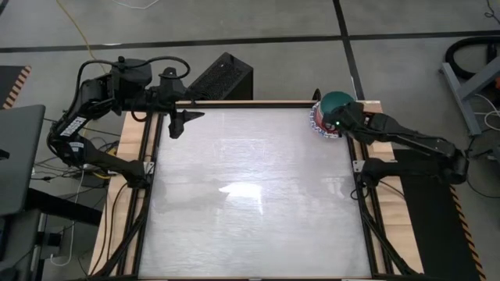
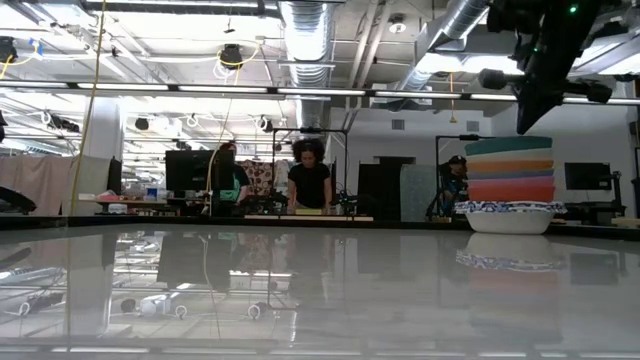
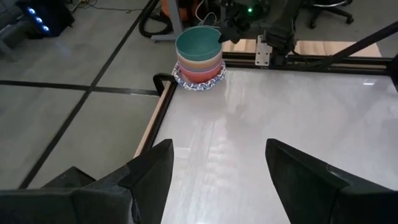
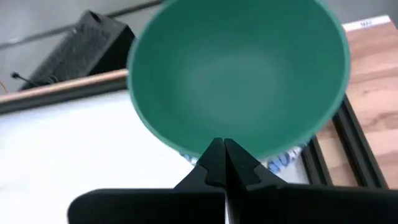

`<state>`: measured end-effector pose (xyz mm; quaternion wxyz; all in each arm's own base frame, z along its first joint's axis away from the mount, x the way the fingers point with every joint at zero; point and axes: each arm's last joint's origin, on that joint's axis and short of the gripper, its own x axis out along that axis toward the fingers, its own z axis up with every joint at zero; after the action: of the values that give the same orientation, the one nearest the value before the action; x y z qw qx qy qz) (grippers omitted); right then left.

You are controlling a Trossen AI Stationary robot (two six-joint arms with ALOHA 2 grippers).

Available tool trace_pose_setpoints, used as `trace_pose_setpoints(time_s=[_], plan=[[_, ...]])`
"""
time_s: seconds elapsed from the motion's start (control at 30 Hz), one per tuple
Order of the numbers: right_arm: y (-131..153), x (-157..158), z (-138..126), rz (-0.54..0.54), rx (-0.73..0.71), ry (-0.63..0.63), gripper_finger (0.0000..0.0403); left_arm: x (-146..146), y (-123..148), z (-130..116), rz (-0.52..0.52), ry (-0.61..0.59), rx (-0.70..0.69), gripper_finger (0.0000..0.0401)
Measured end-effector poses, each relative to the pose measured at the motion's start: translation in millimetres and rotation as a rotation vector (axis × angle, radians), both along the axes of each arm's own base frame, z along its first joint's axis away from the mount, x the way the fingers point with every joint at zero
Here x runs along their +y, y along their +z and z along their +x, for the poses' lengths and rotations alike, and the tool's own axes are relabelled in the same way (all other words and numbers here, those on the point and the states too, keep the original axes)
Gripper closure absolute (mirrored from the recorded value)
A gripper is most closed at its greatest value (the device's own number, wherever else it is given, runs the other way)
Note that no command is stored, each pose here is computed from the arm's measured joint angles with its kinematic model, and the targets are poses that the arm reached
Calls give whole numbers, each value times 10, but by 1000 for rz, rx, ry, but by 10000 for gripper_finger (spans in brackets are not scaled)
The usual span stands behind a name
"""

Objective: Nest bowls inside each other
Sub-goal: Stack the green bowl on top of the white bowl, then return to Home Position

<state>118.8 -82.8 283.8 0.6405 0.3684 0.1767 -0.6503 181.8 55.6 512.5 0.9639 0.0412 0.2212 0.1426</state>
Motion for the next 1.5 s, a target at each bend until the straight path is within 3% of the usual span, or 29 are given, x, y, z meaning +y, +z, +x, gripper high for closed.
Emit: trace_pose_setpoints(time_s=[0.2,0.47,0.8,1.23,1.5], plan=[[66,33,36,-105,-14,20,395,-1,0,0,-9,4,-3,156],[27,109,183,-218,94,46,395,0,0,0,-13,6,-4,156],[-191,66,436,-174,215,60,395,-1,0,0,-13,6,-4,156],[-184,79,447,-159,177,66,395,-1,-2,-1,-14,6,-2,156],[241,214,308,-271,23,174,394,3,32,14,-10,9,-41,156]])
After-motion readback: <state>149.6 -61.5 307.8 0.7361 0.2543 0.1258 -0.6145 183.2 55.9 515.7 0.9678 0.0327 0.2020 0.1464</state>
